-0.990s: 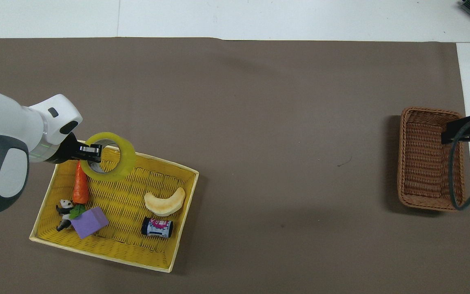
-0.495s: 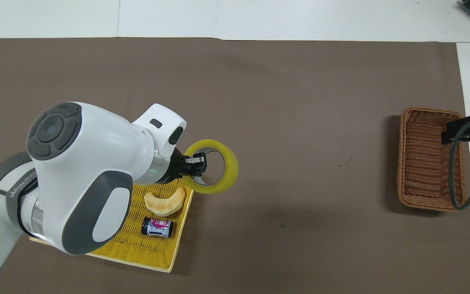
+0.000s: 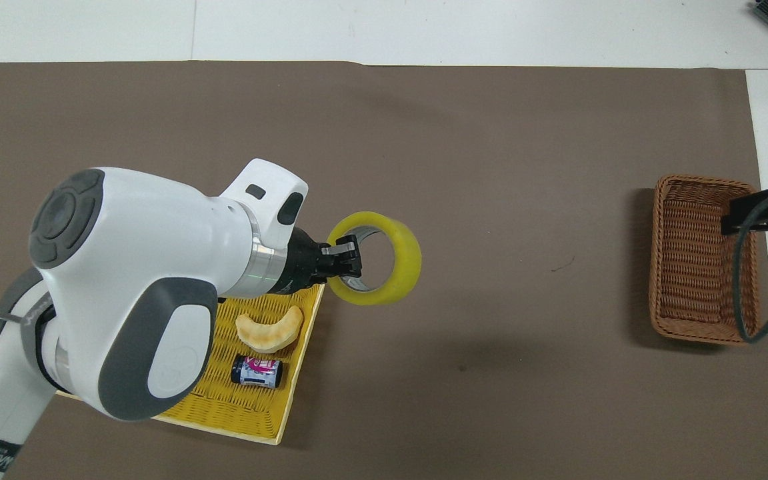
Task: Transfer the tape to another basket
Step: 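Carry the tape roll with the left gripper toward the wicker basket, then reach the right gripper to the tape roll held by the left gripper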
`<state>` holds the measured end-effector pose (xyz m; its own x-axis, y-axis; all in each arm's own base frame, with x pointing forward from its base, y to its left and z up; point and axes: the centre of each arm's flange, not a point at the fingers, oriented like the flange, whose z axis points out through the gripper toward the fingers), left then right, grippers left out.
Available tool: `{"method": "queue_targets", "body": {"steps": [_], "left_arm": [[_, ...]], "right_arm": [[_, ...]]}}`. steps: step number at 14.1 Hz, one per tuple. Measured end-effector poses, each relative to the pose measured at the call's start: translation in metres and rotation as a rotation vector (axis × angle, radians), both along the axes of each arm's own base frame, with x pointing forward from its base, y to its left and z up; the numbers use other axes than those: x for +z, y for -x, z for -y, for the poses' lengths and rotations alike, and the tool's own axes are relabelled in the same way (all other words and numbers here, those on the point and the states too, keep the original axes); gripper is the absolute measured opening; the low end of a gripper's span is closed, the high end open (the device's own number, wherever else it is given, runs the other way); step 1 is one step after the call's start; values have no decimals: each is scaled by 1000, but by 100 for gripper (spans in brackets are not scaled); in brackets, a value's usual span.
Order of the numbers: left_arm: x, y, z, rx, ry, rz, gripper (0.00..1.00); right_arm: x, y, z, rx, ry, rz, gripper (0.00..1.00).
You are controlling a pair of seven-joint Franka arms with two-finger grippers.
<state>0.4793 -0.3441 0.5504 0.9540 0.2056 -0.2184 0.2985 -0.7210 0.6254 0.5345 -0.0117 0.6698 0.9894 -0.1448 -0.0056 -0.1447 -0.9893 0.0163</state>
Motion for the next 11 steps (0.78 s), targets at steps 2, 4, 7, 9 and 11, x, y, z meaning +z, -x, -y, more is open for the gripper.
{"method": "queue_targets", "body": {"steps": [2,4,7,9,11], "left_arm": [[2,3,8,11,39,-9,22],[1,5,12,10,48,-16,22],[1,6,13,9,50,-18,22],[1,6,13,9,50,-19,22],[1,6,14,9,50,-19,22]], "right_arm": [[-1,3,-3,46,-1,-20,100],[0,4,-8,227,-5,-21,100],[-14,4,-16,332,-100,-22,100],[-31,5,-28,333,-228,-36,100],[-45,8,-51,325,-420,-48,100]]}}
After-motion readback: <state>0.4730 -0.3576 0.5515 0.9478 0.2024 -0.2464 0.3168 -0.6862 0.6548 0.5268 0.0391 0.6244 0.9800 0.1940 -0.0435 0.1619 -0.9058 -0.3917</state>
